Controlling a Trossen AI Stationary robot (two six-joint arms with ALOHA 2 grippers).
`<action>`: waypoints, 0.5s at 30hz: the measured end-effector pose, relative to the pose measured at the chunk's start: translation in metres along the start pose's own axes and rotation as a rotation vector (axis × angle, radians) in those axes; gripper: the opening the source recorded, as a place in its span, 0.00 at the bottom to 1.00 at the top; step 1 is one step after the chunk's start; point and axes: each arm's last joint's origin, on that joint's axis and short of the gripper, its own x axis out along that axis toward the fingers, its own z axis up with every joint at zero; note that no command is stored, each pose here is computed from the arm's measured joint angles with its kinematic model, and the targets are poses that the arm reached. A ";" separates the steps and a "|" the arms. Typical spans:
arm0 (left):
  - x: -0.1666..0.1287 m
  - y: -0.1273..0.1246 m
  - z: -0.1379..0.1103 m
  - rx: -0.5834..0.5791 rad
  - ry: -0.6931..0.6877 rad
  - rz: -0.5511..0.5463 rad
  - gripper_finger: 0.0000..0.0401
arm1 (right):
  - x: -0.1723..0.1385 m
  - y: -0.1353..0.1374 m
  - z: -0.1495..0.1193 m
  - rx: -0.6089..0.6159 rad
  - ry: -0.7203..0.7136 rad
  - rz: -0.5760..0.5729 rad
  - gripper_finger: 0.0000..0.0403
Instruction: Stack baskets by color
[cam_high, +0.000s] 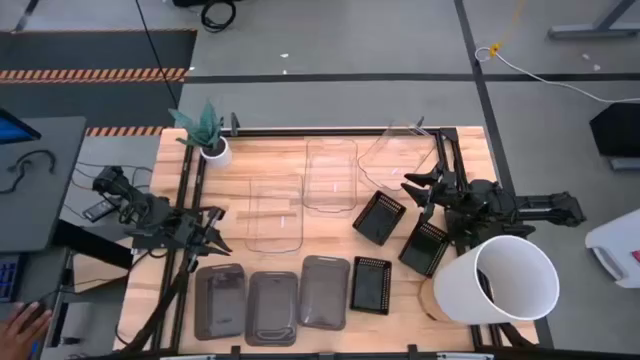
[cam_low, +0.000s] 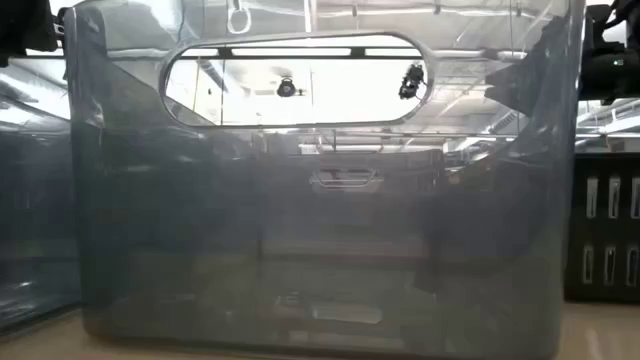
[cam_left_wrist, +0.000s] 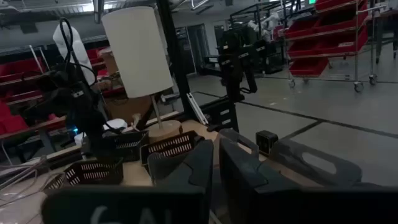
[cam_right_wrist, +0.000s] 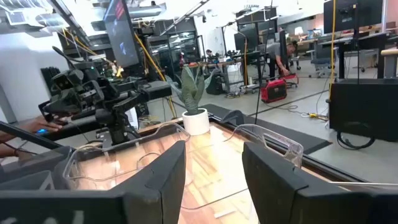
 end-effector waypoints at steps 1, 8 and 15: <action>0.000 0.000 0.000 0.000 0.000 0.000 0.08 | 0.000 0.000 0.000 0.000 0.000 0.000 0.41; 0.000 0.000 0.000 0.000 0.000 0.000 0.08 | 0.000 0.000 0.000 0.000 0.000 0.000 0.41; 0.000 0.000 0.000 0.000 0.000 0.000 0.10 | 0.000 0.000 0.000 0.000 0.000 0.000 0.41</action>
